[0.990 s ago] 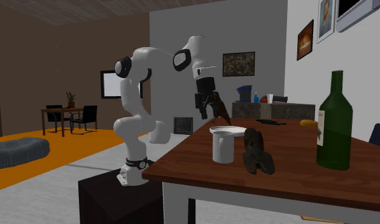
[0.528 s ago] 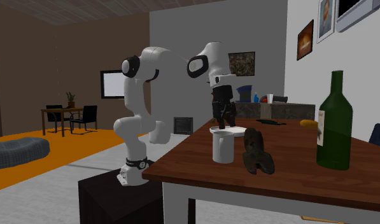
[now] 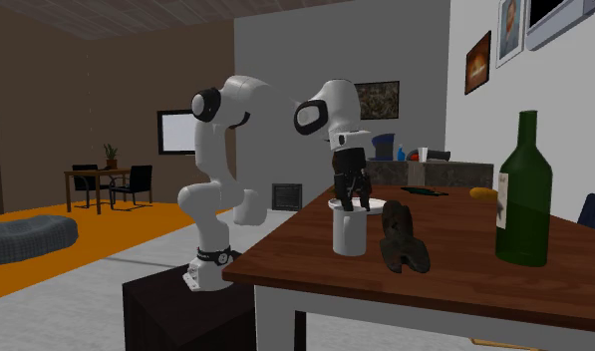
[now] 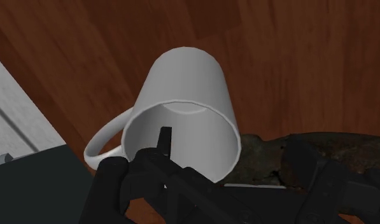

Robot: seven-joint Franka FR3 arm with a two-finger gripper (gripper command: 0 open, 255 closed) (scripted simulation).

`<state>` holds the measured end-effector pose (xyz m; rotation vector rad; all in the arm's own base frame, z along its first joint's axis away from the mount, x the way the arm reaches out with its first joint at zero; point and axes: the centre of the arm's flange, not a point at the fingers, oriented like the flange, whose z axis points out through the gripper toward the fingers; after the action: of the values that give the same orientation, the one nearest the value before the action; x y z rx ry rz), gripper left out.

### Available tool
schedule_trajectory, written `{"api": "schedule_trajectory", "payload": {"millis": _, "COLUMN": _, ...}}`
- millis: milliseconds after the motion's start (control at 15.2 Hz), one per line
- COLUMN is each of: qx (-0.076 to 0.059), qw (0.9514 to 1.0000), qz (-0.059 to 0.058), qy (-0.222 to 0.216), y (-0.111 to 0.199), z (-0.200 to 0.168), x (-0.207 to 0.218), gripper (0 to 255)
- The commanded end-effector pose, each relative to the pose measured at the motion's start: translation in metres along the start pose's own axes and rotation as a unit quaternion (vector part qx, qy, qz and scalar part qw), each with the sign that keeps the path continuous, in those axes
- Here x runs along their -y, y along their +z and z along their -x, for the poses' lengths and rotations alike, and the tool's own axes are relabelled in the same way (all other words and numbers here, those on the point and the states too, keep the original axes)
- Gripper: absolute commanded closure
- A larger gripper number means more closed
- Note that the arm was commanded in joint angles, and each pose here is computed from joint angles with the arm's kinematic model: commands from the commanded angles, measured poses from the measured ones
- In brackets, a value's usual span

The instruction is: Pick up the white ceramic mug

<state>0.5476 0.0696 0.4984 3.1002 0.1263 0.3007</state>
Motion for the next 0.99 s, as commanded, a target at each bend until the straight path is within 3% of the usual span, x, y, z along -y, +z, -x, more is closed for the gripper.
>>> {"api": "schedule_trajectory", "payload": {"millis": 0, "qx": 0.000, "qw": 1.0000, "qz": 0.000, "qy": 0.000, "y": 0.001, "z": 0.000, "x": 0.000, "gripper": 255}}
{"api": "schedule_trajectory", "payload": {"millis": 594, "qx": 0.000, "qw": 1.0000, "qz": 0.000, "qy": 0.000, "y": 0.001, "z": 0.000, "x": 0.000, "gripper": 255}}
{"api": "schedule_trajectory", "payload": {"millis": 924, "qx": 0.000, "qw": 1.0000, "qz": 0.000, "qy": 0.000, "y": -0.025, "z": -0.005, "x": -0.001, "gripper": 255}}
